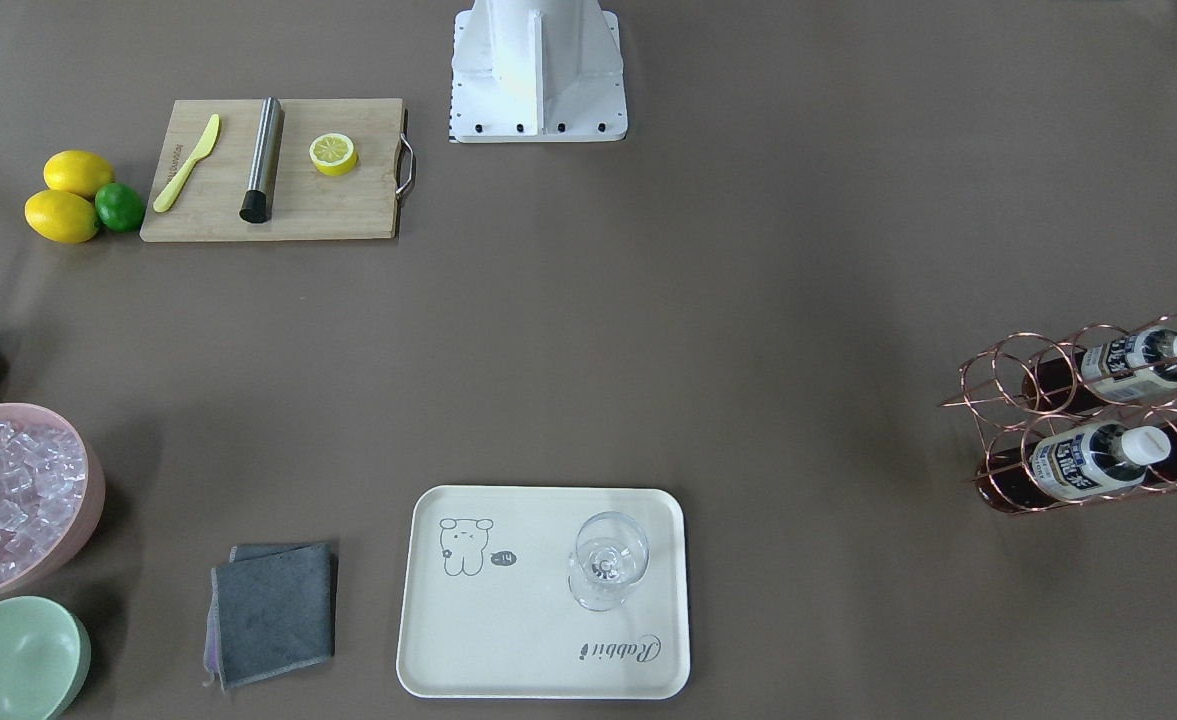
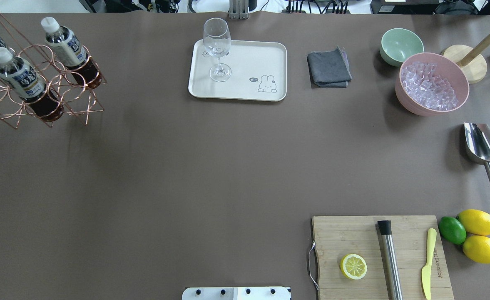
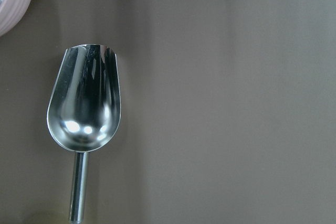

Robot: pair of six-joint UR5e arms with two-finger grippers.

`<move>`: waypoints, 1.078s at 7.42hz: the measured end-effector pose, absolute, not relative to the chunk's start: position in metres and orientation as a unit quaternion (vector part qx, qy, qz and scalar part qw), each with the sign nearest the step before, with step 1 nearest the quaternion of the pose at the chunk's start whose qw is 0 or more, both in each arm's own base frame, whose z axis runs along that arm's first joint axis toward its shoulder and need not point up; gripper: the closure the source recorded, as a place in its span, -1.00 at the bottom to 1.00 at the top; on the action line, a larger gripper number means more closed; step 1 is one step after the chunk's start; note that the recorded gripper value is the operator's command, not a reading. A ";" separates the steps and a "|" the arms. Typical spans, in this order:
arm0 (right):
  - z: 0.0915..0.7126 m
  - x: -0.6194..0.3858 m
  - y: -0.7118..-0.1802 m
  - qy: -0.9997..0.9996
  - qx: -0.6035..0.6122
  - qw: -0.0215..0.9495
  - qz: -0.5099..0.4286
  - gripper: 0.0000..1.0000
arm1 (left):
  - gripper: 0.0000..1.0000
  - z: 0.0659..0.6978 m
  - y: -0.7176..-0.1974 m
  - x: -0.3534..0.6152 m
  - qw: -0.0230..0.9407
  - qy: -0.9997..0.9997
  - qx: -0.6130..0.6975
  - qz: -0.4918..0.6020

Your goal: Take tea from basket to plate

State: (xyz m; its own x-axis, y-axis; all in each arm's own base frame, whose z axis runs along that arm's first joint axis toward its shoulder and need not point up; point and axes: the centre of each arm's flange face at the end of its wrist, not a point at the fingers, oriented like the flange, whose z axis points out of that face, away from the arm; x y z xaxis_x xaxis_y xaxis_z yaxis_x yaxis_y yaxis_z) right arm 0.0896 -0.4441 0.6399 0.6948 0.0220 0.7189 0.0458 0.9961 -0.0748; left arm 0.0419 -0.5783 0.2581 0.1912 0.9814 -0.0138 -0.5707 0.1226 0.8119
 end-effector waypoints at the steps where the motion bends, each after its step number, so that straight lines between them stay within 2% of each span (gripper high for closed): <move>1: 0.640 0.090 -0.444 -0.391 -0.043 0.920 -0.006 -1.00 | 1.00 0.235 -0.565 0.067 0.675 0.298 0.357 0.573; 8: 0.640 0.090 -0.444 -0.390 -0.043 0.920 -0.007 -1.00 | 1.00 0.067 -0.461 0.293 0.644 0.329 0.365 0.586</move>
State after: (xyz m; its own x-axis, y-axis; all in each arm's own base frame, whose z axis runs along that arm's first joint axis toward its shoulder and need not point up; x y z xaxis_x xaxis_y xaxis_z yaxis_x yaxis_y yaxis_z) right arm 0.0897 -0.4441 0.6402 0.6959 0.0209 0.7178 0.0464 0.9962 -0.0740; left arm 0.2933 -0.4609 0.0669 0.0955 0.9954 0.0038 -0.5155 0.0462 0.8556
